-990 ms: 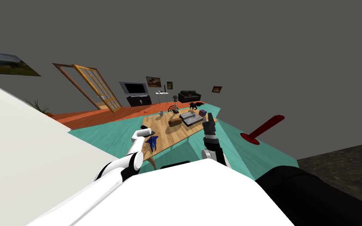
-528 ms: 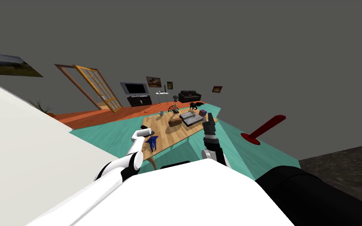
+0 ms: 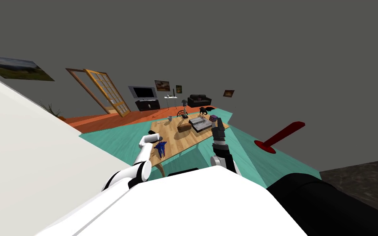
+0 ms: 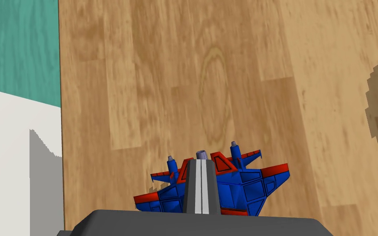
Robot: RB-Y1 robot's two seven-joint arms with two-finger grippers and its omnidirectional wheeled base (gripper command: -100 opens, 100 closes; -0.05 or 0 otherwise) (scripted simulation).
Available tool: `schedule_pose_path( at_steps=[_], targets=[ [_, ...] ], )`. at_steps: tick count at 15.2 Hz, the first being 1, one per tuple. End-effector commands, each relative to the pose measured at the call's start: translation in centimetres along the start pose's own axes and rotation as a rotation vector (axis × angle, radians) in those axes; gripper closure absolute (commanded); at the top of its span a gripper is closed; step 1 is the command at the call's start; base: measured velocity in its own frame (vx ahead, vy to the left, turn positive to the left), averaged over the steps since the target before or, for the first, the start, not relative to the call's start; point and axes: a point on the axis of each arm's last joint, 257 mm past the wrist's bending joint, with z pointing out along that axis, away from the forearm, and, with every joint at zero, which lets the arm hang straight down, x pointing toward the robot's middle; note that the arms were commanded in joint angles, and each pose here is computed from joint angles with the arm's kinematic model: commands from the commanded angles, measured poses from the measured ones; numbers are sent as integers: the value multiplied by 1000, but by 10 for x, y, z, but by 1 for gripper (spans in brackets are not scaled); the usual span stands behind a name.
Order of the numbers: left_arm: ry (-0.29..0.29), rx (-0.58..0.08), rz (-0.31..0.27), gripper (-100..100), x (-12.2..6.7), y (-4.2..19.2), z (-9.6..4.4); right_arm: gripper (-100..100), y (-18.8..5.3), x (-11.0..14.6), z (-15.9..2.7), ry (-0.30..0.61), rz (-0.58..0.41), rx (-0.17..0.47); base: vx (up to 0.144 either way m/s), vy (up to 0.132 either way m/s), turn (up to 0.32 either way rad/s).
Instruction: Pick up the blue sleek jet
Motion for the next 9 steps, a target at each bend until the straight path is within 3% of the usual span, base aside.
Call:
schedule_pose_path(
  at_steps=[1, 2, 3, 9],
  targets=[
    [-1, -3, 2, 100, -1, 4, -3, 0, 0, 0, 0, 0, 0, 0, 5, 15, 36],
    [0, -2, 1, 100, 0, 2, -1, 0, 0, 0, 0, 0, 0, 0, 2, 8, 9],
    [-20, 39, 6, -100, -12, -17, 2, 0, 0, 0, 0, 0, 0, 0, 16, -74, -16],
    [-71, 148, 25, -100, -45, -68, 10, 0, 0, 0, 0, 0, 0, 0, 57, -185, 2]
  ],
)
